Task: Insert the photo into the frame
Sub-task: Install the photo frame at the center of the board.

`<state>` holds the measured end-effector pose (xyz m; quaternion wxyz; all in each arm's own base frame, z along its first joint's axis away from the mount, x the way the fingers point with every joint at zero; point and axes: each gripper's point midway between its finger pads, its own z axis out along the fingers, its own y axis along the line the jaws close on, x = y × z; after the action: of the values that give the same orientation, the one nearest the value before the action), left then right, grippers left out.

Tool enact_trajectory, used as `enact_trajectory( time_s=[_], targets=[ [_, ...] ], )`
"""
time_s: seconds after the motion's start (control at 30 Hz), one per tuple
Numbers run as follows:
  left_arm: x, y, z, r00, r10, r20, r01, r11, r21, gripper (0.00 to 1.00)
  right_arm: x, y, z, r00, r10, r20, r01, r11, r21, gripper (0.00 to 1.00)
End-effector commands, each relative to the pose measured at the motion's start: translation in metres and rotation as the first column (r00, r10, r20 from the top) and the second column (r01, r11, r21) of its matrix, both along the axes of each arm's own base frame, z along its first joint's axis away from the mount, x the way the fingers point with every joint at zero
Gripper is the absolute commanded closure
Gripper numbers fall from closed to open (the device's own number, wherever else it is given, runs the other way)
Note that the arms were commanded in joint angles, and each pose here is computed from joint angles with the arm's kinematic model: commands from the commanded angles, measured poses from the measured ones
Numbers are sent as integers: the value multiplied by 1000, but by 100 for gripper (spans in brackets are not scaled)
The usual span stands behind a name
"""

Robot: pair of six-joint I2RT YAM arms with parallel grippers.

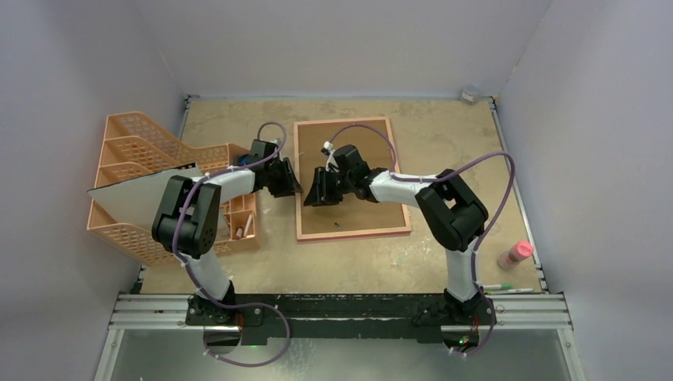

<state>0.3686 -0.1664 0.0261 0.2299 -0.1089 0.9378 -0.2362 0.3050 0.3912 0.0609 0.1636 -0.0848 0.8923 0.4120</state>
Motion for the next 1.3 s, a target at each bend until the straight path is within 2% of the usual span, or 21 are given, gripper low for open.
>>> enact_trajectory(
  time_s=[0.0,0.17,0.3,0.47,0.87,1.07,1.27],
  targets=[
    [-17,3,-7,998,-47,-37,47,999,19,68,1,14,2,1000,17,-7,-17,998,63,61],
    [-15,8,-9,999,-37,-32,39,998,44,69,11,10,-16,999,-38,15,38,999,-8,62],
    [-11,15,-9,1000,7,-23,-5,997,77,63,21,3,-29,996,-64,55,67,995,-71,63],
    [-3,14,-3,998,58,-6,-58,997,58,63,27,-1,-42,994,-66,92,75,992,-103,65],
    [-2,6,-12,995,88,-49,-88,996,12,69,42,-3,-64,985,-65,161,91,983,-160,70],
    [-5,6,-17,992,104,-77,-104,995,10,69,36,6,-67,987,-4,161,25,991,-129,69],
    [-9,-6,-25,977,108,-184,-118,992,-45,72,20,11,-77,987,89,136,-76,992,-102,70]
  ],
)
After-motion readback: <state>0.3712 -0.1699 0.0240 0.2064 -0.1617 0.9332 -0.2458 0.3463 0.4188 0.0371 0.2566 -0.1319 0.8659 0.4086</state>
